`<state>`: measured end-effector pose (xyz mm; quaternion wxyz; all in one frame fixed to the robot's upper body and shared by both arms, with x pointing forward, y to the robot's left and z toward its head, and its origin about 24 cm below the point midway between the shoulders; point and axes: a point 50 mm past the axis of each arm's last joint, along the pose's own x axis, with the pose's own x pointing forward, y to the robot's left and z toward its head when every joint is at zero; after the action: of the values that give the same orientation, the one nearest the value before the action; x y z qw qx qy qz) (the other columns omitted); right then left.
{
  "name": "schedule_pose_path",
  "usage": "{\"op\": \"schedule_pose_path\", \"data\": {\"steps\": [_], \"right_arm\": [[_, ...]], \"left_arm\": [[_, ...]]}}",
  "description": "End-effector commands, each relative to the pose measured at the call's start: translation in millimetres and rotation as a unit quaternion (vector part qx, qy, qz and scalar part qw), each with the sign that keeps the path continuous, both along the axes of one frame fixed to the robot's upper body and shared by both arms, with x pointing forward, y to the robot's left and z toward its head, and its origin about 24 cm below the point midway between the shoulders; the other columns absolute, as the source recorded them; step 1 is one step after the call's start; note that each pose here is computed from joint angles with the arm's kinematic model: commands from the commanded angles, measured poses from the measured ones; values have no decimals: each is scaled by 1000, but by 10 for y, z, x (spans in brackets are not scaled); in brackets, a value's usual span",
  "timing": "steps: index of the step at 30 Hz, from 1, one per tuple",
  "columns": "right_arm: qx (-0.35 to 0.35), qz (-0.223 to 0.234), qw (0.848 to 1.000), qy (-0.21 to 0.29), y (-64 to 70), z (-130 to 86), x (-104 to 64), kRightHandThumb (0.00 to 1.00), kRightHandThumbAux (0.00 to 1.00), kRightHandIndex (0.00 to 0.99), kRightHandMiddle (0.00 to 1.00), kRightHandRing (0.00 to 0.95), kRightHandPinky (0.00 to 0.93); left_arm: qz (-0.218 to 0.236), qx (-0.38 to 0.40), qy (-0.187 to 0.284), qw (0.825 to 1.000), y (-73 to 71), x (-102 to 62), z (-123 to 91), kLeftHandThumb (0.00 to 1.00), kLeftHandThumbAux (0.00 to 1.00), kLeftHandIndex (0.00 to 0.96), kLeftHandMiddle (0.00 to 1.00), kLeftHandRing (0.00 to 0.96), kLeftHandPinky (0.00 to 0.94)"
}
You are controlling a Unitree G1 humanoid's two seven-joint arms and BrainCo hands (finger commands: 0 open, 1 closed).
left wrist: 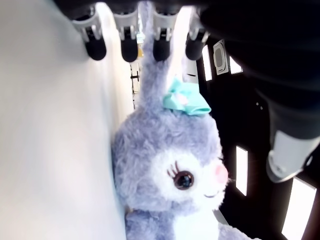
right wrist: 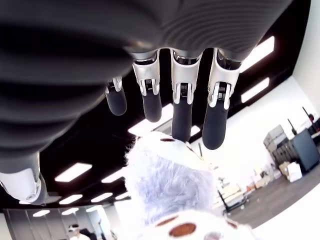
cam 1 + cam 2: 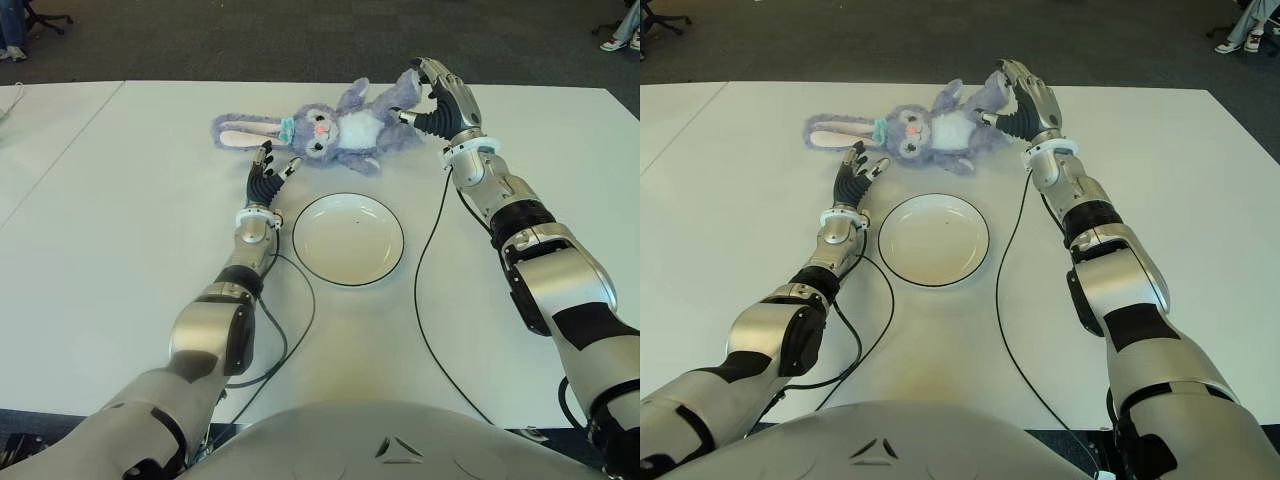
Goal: Put the doll into the plate.
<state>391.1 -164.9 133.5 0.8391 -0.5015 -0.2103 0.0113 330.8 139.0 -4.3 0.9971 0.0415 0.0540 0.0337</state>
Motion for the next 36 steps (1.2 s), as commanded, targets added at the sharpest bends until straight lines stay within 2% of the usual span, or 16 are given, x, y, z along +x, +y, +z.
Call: {"op": "schedule_pose_path", "data": {"steps": [1,9,18,23,25,36], "right_arm": [[-32,30,998,41,194,-218,-37,259,478,74,105,234,361],[-43,41,997,55,322,-319,-58,258,478,66,84,218,342],[-47,48,996,61,404,-370,-67,296,486,70,84,238,393],[-48,47,996,60,410,-378,-68,299,487,77,90,256,436],[-49,47,996,59,406,-379,-68,300,490,80,94,268,486],[-55,42,996,53,321,-363,-64,297,509,85,90,277,440]], "left_arm": [[5,3,228,974,-103,-834,-931,0,549,52,59,48,44],[7,-11,248,969,-103,-889,-981,0,517,51,55,42,28],[5,-1,239,971,-110,-869,-962,0,507,53,63,46,41],[7,-6,232,973,-113,-837,-936,0,507,51,61,43,40],[8,1,229,973,-111,-837,-933,0,512,55,64,45,44],[3,19,229,973,-128,-841,-934,0,514,50,60,46,49]]}}
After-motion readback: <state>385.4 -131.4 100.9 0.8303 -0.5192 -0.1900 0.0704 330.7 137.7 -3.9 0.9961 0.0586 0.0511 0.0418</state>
